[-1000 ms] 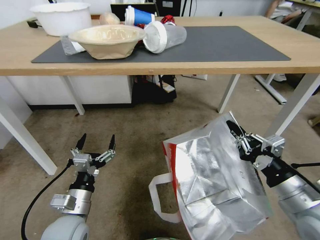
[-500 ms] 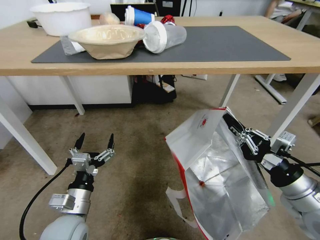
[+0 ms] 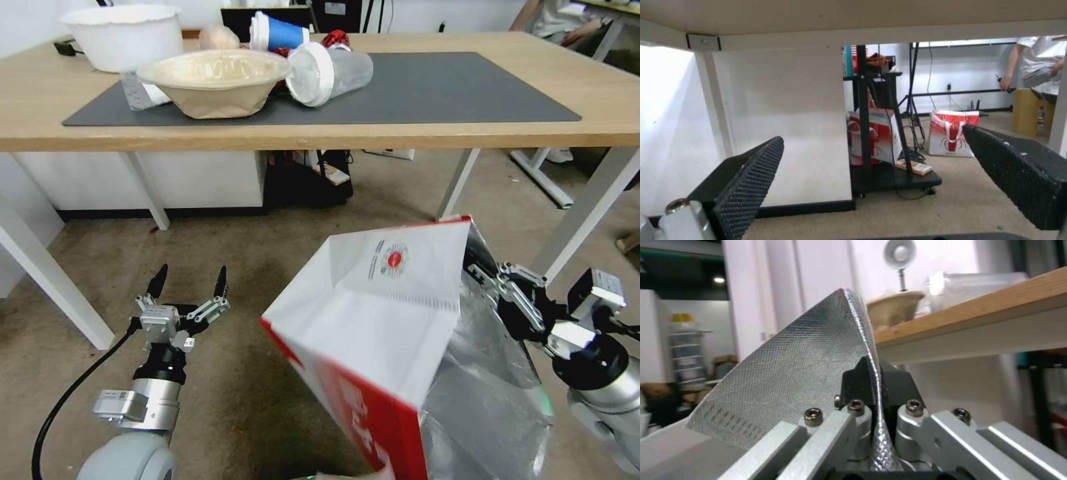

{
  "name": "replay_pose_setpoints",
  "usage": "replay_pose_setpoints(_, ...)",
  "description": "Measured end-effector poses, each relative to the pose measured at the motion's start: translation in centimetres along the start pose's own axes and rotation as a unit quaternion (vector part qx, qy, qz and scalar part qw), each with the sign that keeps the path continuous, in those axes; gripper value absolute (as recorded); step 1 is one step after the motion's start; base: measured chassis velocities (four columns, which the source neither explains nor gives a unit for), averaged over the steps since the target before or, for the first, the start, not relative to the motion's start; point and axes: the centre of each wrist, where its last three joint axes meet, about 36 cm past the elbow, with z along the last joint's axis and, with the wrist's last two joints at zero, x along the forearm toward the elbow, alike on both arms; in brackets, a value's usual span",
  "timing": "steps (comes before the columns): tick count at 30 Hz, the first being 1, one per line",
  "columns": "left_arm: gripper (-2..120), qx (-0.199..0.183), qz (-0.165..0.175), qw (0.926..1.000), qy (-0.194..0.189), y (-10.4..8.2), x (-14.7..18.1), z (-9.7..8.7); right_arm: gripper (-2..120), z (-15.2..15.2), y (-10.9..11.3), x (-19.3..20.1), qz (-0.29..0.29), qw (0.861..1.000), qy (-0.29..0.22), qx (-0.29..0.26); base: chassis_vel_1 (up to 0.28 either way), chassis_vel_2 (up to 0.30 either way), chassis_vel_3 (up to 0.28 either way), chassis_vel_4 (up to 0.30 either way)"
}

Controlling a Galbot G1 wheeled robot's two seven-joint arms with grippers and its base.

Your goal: Pick up the food delivery bag from the floor and place it on the table.

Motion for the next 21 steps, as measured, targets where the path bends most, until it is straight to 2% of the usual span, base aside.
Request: replay_pose_setpoints(21, 100, -0.009, 0.004, 0.9999, 0.004, 0.0, 0.3, -0.6, 0, 0.2, -1.8, 1.4, -0.051, 0.998, 0.005, -0.026, 0.000, 0.000, 0.000, 0.000)
